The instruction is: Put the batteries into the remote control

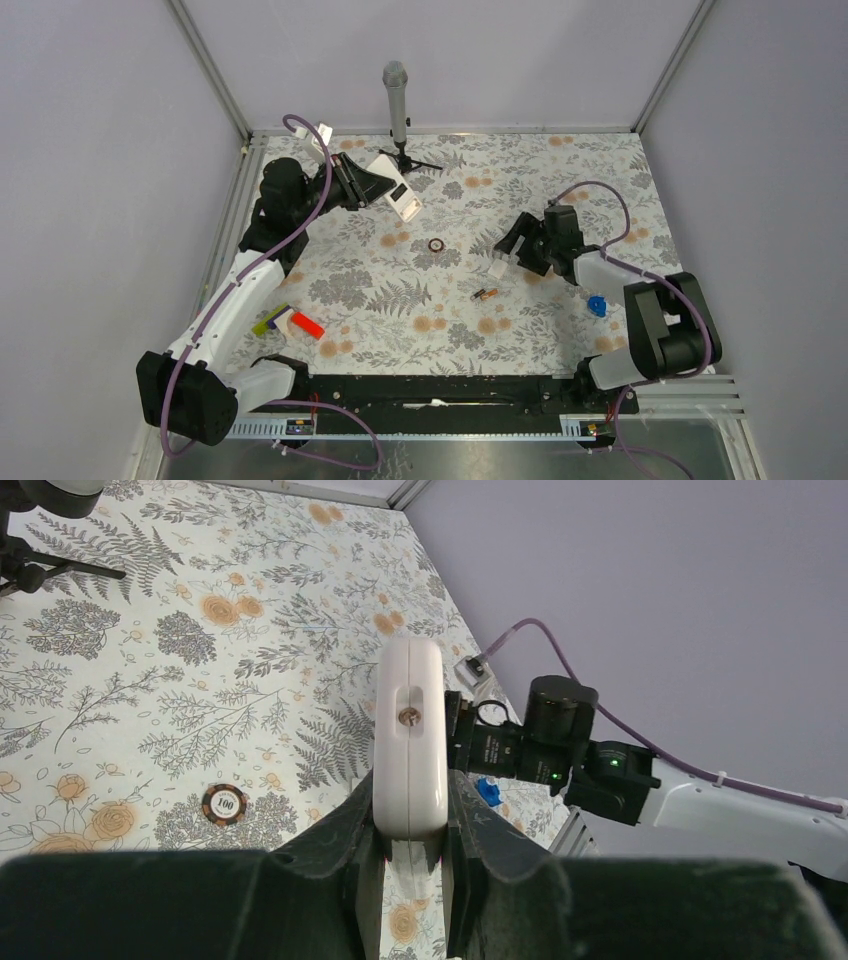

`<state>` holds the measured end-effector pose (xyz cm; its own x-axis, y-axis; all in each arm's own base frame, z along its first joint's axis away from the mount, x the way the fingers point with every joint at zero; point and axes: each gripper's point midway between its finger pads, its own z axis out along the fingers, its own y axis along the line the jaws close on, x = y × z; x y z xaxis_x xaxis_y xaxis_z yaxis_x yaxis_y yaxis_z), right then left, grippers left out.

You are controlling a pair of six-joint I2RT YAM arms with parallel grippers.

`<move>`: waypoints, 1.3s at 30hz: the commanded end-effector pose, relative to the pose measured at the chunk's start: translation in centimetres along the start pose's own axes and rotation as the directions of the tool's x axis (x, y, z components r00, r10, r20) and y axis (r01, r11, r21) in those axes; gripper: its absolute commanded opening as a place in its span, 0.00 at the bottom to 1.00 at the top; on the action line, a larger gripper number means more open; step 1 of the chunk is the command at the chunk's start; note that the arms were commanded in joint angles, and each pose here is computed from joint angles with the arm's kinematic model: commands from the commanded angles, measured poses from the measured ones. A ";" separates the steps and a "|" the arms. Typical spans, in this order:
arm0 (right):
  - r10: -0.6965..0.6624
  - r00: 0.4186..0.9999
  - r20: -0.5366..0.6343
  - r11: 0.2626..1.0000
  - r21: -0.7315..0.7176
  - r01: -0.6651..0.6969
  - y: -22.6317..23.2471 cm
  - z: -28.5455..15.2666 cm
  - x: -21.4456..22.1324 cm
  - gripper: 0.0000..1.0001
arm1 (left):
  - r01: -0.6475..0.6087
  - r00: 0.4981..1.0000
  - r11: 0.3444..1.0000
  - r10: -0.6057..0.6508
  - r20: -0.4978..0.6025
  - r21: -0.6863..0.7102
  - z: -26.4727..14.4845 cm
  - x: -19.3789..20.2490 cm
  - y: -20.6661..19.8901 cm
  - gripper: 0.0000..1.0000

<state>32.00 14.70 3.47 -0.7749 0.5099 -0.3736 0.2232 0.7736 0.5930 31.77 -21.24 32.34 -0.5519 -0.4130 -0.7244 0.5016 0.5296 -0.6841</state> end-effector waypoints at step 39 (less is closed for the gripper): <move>-0.355 0.911 0.212 0.145 -0.950 0.278 34.2 -24.5 1.7 0.20 | 0.150 0.985 0.862 -0.172 0.001 0.485 -2.6 -3.6 -12.2 0.19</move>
<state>25.48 32.68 37.75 -0.7009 0.2902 -0.6515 -0.6858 -0.0234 0.7274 27.03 -24.33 41.49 -0.6609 -0.4931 -0.5657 0.6129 0.0802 -0.7861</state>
